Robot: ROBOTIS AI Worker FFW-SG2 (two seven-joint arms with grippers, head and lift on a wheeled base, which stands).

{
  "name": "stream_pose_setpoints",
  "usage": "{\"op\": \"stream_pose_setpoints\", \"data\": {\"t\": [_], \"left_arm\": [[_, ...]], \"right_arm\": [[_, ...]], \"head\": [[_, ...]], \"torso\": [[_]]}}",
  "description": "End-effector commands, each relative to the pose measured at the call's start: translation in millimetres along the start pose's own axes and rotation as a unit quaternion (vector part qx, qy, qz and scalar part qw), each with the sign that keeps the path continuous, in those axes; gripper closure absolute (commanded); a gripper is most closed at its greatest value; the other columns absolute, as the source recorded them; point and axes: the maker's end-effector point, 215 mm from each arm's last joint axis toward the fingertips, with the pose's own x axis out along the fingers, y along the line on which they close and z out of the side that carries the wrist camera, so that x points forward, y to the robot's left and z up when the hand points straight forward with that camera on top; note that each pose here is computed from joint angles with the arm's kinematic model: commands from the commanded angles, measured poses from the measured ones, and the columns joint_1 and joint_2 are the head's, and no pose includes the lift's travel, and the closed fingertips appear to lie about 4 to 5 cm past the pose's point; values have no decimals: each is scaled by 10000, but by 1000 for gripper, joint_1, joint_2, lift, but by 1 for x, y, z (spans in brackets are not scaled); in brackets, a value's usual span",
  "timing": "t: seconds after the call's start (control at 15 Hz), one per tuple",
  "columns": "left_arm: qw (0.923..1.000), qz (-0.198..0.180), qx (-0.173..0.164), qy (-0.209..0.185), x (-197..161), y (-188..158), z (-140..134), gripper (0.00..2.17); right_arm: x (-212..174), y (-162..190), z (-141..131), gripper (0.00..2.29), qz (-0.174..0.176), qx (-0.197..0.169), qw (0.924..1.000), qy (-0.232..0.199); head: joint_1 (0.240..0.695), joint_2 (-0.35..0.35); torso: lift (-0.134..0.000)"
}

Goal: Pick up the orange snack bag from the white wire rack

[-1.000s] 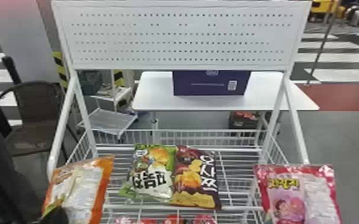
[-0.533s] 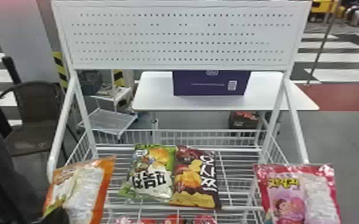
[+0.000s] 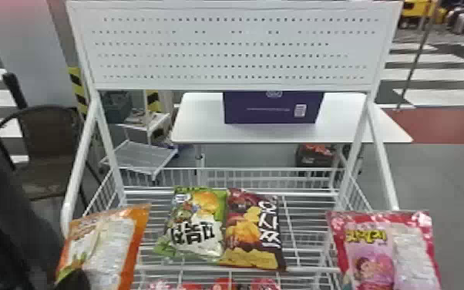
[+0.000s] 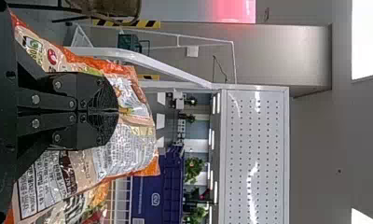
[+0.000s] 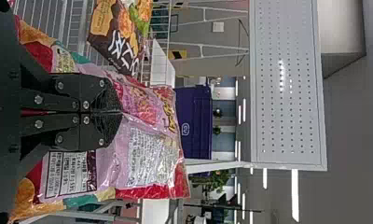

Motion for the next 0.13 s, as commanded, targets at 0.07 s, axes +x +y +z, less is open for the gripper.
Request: {"op": "stream_pose_setpoints", "data": {"t": [0.07], "left_arm": [[10000,-12,9,-2,0,-1,0,1740]], "right_arm": [[0,0,0,2250,22,-11,10000,-3]], "head": [[499,0]], "torso": [[0]]}}
